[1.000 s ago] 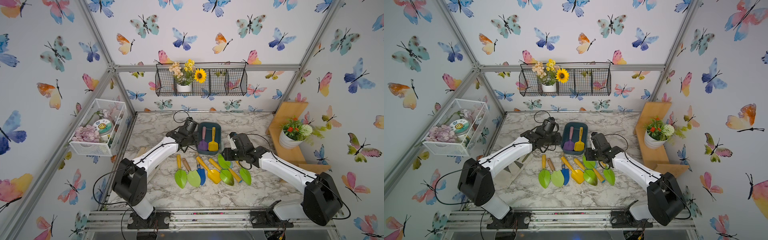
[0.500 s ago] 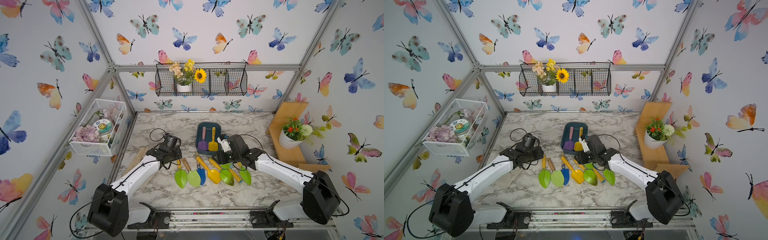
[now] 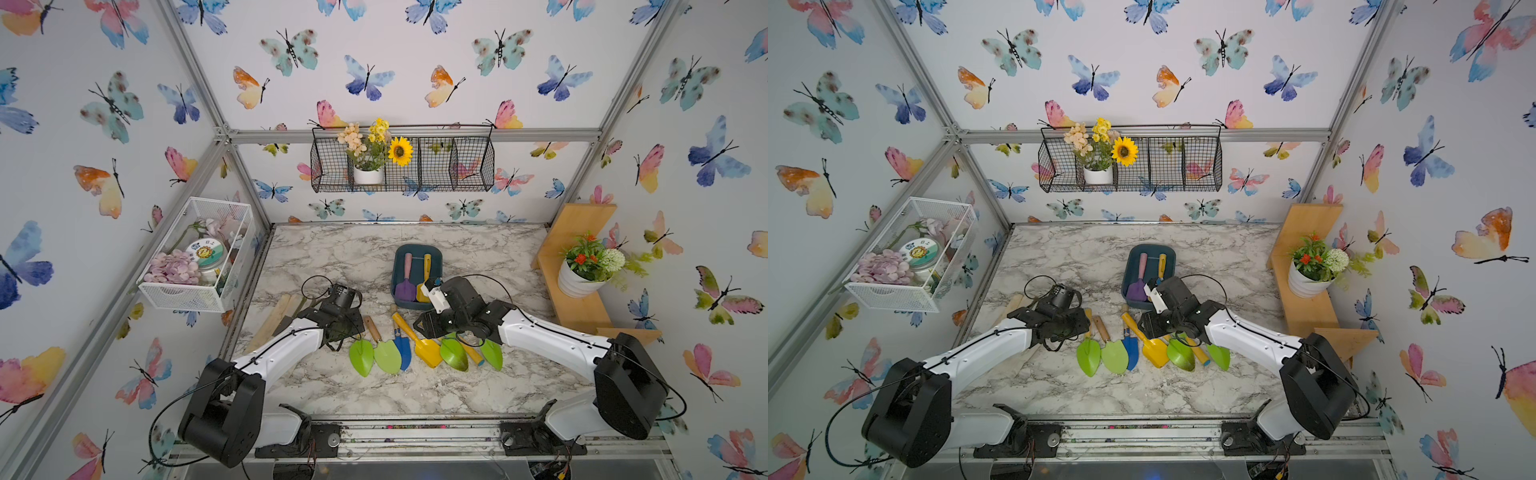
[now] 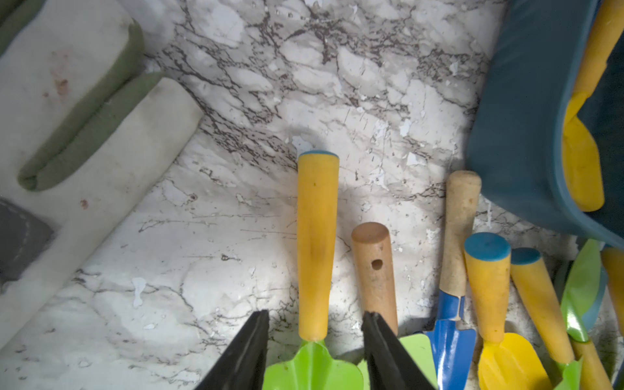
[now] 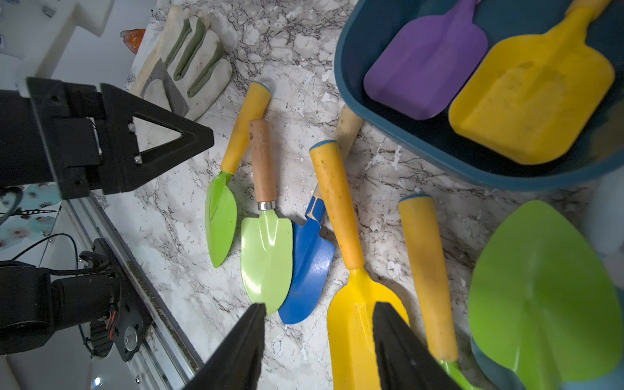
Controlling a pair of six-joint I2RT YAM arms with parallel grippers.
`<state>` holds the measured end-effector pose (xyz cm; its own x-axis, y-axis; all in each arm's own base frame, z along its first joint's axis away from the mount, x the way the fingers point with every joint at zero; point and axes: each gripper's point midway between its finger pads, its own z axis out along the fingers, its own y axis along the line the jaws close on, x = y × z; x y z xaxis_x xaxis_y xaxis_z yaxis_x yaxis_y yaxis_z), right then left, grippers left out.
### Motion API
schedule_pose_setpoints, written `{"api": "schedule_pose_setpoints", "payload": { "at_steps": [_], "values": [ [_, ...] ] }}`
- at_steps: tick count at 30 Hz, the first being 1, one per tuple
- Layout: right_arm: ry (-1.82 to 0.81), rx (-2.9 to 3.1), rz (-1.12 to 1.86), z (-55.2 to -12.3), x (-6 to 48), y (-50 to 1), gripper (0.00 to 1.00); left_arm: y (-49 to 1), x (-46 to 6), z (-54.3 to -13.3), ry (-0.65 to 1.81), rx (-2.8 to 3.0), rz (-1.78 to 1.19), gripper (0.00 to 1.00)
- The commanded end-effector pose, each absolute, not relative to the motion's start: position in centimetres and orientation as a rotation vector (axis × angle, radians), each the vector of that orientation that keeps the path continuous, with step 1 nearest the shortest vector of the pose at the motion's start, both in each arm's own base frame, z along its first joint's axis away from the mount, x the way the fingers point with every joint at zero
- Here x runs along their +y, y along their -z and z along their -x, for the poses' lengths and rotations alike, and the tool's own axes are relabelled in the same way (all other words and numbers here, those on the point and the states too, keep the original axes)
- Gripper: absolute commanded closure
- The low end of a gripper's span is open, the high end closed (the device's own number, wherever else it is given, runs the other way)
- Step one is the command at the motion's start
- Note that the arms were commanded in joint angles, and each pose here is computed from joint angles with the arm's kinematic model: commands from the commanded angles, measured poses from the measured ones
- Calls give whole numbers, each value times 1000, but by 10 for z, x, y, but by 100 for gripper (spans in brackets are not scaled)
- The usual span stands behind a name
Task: Put the shovel into the storage box
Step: Pick up the shovel from the center of the board.
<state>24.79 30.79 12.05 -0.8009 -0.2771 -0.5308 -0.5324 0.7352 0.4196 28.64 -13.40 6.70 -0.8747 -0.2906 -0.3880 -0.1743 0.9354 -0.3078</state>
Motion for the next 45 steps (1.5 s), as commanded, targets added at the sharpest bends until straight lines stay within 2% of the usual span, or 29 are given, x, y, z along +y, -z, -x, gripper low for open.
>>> {"api": "schedule_pose_setpoints", "payload": {
  "at_steps": [1, 16, 24, 27, 31, 45],
  "values": [
    [-781, 2488, 603, -254, 313, -123, 45, -56, -138, -284, 402, 2682, 337, 52],
    [-735, 2509, 579, -260, 311, -115, 45, -23, -136, -281, 348, 2744, 329, 63],
    [-716, 2513, 575, -262, 310, -114, 46, -20, -132, -280, 316, 2755, 318, 79],
    [-706, 2511, 571, -263, 309, -114, 46, -25, -131, -281, 297, 2749, 307, 92],
    [-689, 2507, 571, -266, 309, -116, 46, -30, -129, -283, 278, 2745, 297, 99],
    [-710, 2474, 593, -268, 313, -125, 45, -88, -145, -297, 327, 2657, 225, 100]
  ]
}}
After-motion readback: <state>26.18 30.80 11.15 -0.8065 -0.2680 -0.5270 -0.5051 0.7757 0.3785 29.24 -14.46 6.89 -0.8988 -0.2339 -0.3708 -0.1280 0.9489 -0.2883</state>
